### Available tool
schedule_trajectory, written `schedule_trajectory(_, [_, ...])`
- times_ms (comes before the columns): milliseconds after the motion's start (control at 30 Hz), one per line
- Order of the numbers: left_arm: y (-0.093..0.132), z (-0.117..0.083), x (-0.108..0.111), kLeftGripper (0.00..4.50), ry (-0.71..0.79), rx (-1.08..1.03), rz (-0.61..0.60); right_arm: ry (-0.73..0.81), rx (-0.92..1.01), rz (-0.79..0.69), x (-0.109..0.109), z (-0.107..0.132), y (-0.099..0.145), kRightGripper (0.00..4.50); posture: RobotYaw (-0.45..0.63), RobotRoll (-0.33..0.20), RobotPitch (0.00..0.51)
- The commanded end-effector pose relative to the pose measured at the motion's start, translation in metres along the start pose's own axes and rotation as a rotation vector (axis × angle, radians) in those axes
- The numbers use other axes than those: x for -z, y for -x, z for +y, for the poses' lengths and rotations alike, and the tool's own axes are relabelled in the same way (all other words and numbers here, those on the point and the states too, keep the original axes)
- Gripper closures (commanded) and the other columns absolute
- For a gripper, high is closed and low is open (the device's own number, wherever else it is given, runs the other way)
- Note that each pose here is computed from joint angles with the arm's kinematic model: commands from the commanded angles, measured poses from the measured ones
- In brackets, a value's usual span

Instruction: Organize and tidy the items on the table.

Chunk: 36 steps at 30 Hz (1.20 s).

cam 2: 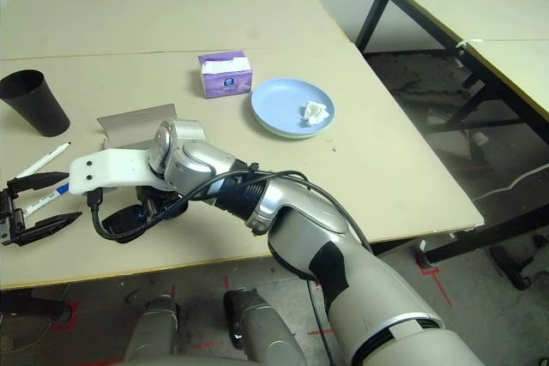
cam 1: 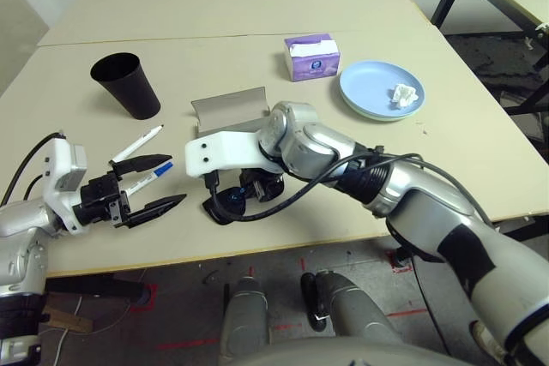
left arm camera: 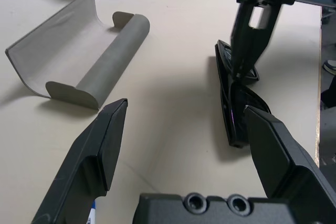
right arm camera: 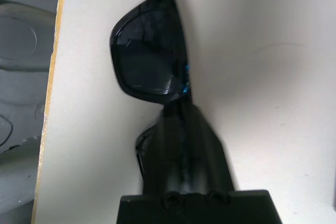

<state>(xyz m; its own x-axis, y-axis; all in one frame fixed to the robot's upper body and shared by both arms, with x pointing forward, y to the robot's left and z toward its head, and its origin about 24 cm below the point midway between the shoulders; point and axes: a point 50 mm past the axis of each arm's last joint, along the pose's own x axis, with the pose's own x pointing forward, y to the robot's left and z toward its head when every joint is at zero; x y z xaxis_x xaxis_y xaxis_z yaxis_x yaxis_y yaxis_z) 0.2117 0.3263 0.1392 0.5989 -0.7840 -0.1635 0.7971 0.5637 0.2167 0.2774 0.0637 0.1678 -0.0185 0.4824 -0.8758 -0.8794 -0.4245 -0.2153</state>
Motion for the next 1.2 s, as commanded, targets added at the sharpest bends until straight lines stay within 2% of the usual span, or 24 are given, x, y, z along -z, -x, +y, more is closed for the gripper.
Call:
schedule_trajectory(33, [0.0, 0.0, -0.004, 0.0, -0.004, -0.013, -0.027, 0.015, -0.017, -0.012, -0.004, 0.002, 0.002, 4.45, 0.07, 0.0, 0.176])
schedule_trajectory(400, [-0.001, -0.003, -0.001, 0.0, 0.012, -0.012, -0.022, 0.014, -0.022, 0.007, 0.0, 0.003, 0.001, 4.45, 0.07, 0.0, 0.184])
schedule_trajectory(533, [0.001, -0.003, 0.001, 0.0, 0.018, -0.01, -0.012, 0.021, -0.013, 0.004, -0.003, 0.002, 0.002, 3.65, 0.07, 0.0, 0.184])
schedule_trajectory(867, [0.002, -0.003, 0.003, 0.0, 0.026, -0.006, 0.001, 0.022, -0.005, 0.021, 0.003, 0.002, -0.005, 0.02, 0.07, 0.0, 0.184])
schedule_trajectory(1200, [0.002, -0.005, 0.002, 0.0, 0.025, 0.0, 0.0, 0.016, -0.016, 0.018, 0.007, 0.005, -0.012, 0.02, 0.06, 0.0, 0.189])
